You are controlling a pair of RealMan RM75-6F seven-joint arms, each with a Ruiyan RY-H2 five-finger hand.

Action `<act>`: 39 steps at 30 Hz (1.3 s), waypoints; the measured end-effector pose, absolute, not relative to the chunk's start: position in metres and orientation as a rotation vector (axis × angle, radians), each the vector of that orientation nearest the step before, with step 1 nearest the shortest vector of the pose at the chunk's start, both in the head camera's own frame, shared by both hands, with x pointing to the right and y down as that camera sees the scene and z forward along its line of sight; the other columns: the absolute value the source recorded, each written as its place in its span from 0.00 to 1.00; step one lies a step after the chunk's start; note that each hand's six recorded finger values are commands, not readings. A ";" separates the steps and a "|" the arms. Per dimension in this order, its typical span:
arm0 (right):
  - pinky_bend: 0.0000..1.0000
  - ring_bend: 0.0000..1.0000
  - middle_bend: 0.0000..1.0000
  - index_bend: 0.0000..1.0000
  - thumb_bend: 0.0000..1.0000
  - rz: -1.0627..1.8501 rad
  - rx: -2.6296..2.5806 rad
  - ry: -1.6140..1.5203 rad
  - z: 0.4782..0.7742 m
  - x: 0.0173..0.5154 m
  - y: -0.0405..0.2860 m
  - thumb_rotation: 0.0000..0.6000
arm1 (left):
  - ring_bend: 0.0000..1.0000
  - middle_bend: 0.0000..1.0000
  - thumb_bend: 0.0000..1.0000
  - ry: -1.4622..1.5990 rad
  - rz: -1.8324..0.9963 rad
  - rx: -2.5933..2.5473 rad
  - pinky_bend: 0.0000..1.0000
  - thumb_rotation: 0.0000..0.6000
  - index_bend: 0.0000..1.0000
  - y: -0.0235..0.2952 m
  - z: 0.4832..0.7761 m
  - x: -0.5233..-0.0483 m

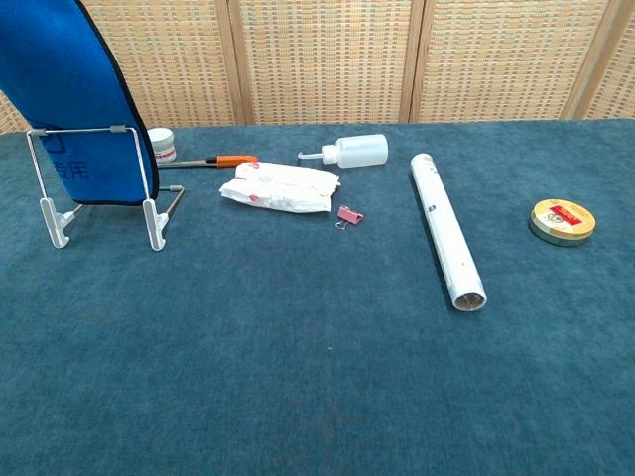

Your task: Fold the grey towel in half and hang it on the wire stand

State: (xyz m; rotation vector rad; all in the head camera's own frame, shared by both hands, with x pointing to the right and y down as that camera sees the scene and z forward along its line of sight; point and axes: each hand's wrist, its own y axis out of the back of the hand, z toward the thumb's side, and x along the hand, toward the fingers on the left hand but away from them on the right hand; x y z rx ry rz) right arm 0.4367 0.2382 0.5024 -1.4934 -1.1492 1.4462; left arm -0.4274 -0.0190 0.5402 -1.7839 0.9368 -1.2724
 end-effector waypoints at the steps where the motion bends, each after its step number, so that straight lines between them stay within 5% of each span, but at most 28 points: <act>1: 0.00 0.00 0.00 0.00 0.00 1.444 -1.494 -1.149 0.502 0.436 0.239 1.00 | 0.00 0.00 0.58 0.932 -1.270 -1.786 0.00 1.00 0.85 -0.016 0.540 -0.429; 26: 0.00 0.00 0.00 0.00 0.00 1.412 -1.507 -1.133 0.494 0.429 0.248 1.00 | 0.00 0.00 0.58 0.626 -1.327 -1.717 0.00 1.00 0.77 0.063 0.592 -0.443; 28: 0.00 0.00 0.00 0.00 0.00 1.413 -1.508 -1.133 0.494 0.429 0.248 1.00 | 0.00 0.00 0.57 0.604 -1.337 -1.716 0.00 1.00 0.64 0.067 0.598 -0.443; 32: 0.00 0.00 0.00 0.00 0.00 1.417 -1.511 -1.129 0.494 0.429 0.248 1.00 | 0.00 0.00 0.43 0.575 -1.350 -1.700 0.00 1.00 0.03 0.072 0.605 -0.443; 39: 0.00 0.00 0.00 0.00 0.00 1.413 -1.514 -1.129 0.492 0.429 0.249 1.00 | 0.00 0.00 0.21 0.606 -1.338 -1.718 0.00 1.00 0.00 0.079 0.613 -0.440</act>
